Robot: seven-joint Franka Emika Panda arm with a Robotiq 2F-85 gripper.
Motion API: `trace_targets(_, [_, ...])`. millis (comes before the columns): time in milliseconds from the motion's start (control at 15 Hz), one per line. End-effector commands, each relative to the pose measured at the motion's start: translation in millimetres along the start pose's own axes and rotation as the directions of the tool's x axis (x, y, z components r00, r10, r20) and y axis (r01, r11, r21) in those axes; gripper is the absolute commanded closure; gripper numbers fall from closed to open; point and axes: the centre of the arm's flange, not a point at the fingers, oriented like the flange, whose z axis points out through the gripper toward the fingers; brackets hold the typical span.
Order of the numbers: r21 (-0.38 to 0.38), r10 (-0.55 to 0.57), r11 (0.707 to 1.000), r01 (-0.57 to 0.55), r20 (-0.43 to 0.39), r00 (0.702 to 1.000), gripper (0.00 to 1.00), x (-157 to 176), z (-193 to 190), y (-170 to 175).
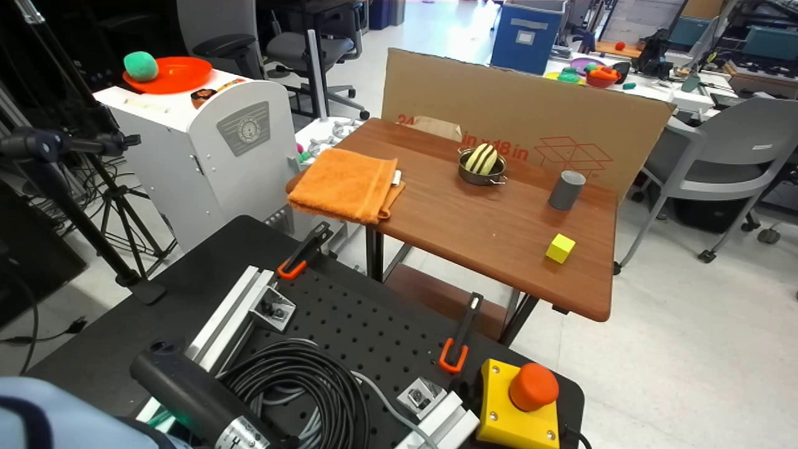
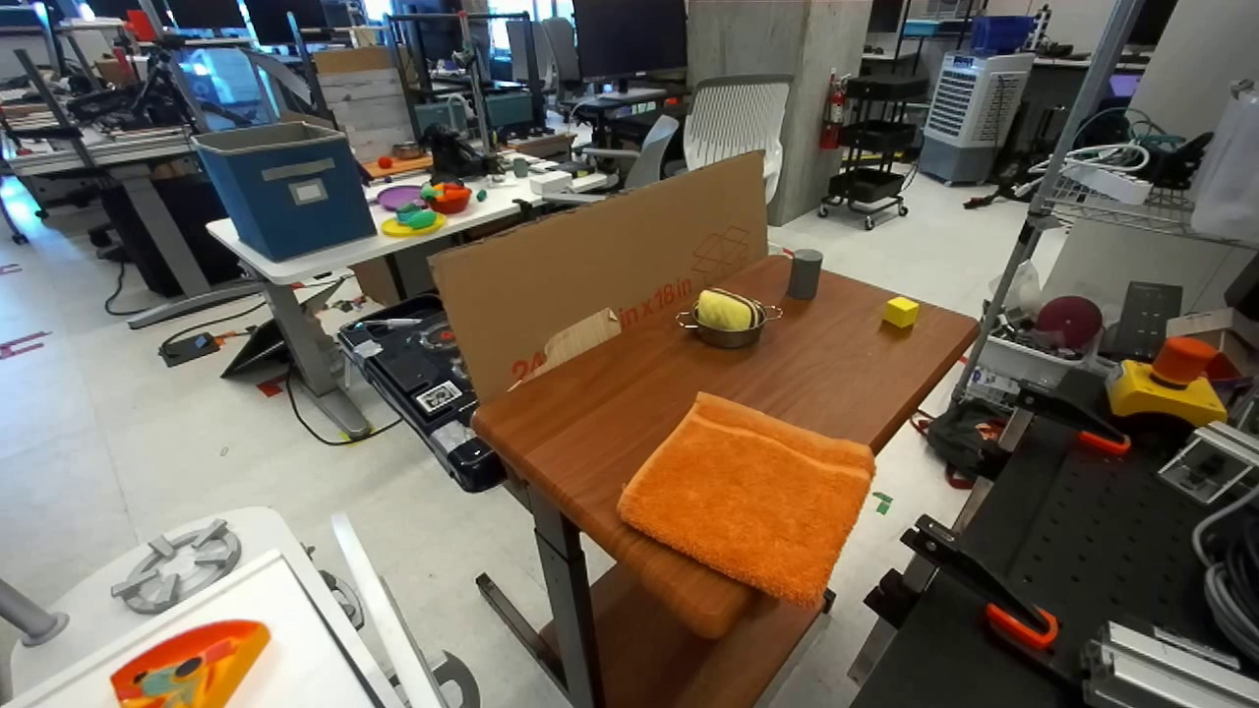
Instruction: Remove the brown object from the pot
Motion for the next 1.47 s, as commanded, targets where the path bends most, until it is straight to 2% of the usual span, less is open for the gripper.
trace_targets(0, [0.039,0.015,0.999,-0.015,0.017,1.000,0.00,65.9,18.1,-13.4])
trace_targets(200, [0.062,0.031,0.998,-0.032,0.016,0.999,0.00,107.1,33.9,-40.9])
trace_targets(333, [0.098,0.064,0.993,-0.060,-0.035,0.997,0.00,132.3,39.0,-61.9])
trace_targets(533, [0.095,0.118,0.990,-0.107,-0.116,0.986,0.00,166.8,43.7,-81.3])
trace_targets(733, [0.097,0.185,0.981,-0.169,-0.193,0.964,0.00,197.8,51.1,-83.2])
trace_targets(933, [0.129,0.263,0.963,-0.237,-0.251,0.932,0.00,230.3,70.3,-77.5])
trace_targets(1133, [0.137,0.311,0.949,-0.283,-0.270,0.911,0.00,254.6,97.4,-77.7])
trace_targets(1400, [0.134,0.336,0.941,-0.311,-0.263,0.904,0.00,277.0,137.5,-85.9])
